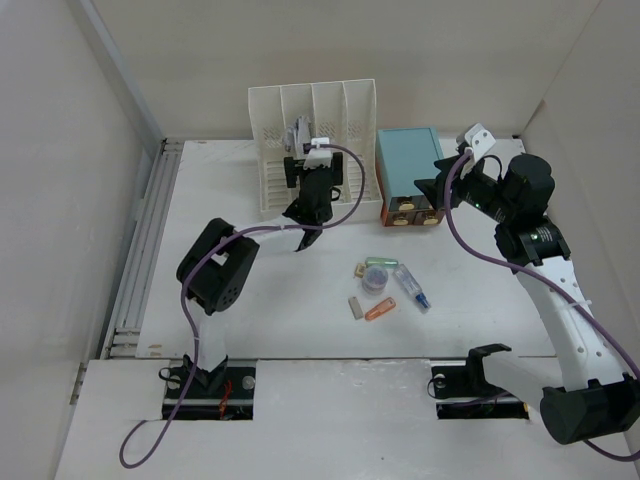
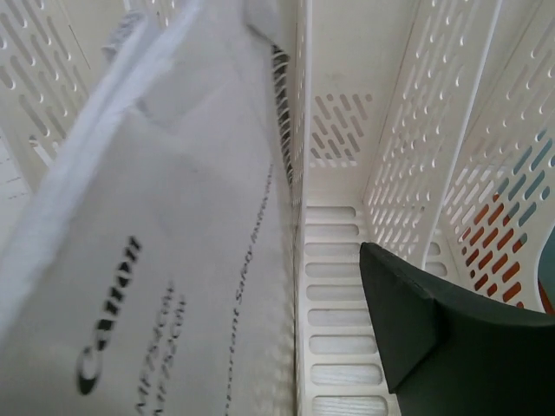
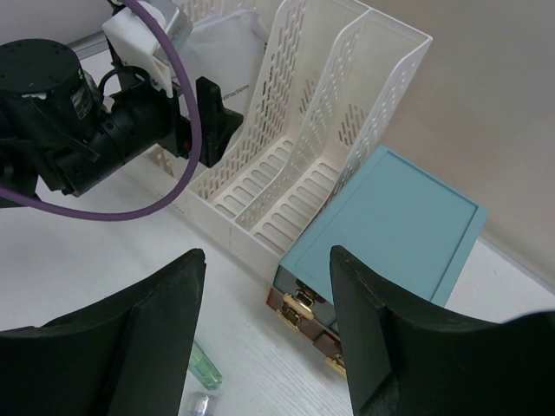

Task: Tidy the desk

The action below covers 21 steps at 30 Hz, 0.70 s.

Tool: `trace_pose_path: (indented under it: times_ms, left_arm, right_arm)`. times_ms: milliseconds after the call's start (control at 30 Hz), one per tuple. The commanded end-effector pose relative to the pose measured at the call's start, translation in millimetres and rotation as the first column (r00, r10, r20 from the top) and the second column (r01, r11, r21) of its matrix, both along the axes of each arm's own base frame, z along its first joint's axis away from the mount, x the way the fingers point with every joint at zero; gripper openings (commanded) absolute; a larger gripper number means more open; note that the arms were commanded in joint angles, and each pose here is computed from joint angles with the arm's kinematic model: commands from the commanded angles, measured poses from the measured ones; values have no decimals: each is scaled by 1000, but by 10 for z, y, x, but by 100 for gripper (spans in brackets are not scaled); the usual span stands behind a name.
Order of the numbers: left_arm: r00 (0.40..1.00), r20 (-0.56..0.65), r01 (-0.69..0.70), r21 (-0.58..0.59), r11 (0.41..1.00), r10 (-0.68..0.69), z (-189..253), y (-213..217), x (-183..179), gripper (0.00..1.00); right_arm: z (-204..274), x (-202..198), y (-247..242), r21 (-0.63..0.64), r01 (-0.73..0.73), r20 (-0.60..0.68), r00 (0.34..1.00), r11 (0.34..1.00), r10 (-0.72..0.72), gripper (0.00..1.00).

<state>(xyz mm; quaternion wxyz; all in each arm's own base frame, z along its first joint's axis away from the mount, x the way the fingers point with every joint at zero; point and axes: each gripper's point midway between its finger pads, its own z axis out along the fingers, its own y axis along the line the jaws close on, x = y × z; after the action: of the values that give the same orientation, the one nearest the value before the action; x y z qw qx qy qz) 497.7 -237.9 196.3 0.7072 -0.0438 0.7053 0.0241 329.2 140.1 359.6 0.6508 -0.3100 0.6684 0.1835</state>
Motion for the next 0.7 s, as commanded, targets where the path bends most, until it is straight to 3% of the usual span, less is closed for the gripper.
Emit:
trace_pose_path:
  times_ms: [0, 133, 400, 433, 467, 500, 533, 567, 600, 633, 667]
  left_arm:
    - [996, 88, 5, -96, 995, 4, 455, 24, -43, 83]
    - [991, 133, 10, -131, 991, 8, 757, 93, -130, 88]
    - [967, 239, 148, -253, 956, -87, 2047, 77, -1019, 88]
    - [952, 234, 265, -301, 916, -198, 2240, -1, -1235, 79]
    - [929, 243, 352, -337, 873, -281, 2418, -27, -1327, 59]
    - [898, 234, 437, -368, 821, -373, 2485, -65, -1437, 26]
    - [864, 215, 503, -404, 764, -455, 2540, -29, -1656, 0]
    - [790, 206, 604, -429, 672, -578, 2501, -172, -1871, 0]
    - [750, 192, 644, -432, 632, -633, 2440, -210, -2019, 0]
    - [719, 176, 668, -441, 599, -672, 2356, -223, -2150, 0]
    - [671, 179, 705, -456, 543, -720, 2338, -197, -2380, 39]
  right_arm:
    - [134, 22, 14, 6, -16, 63, 998, 1000, 16, 65]
    - [134, 12, 26, 6, -25, 63, 998, 1000, 25, 65]
    - [133, 57, -86, 17, 10, 54, 998, 1000, -11, 65]
    - [91, 118, -142, 21, 40, 36, 999, 999, -41, 49]
    - [54, 140, -186, 23, 73, 16, 997, 997, -73, 28]
    - [-61, 166, -209, 20, 93, -33, 995, 995, -92, 10]
    - [-118, 161, -230, 13, 106, -57, 993, 994, -105, 0]
    - [-227, 182, -247, 2, 118, -97, 988, 993, -117, 0]
    - [-329, 214, -282, -12, 142, -131, 981, 990, -142, 0]
    - [-458, 192, -308, -27, 154, -172, 973, 988, -156, 18]
    - [-604, 207, -336, -42, 170, -207, 962, 984, -175, 34]
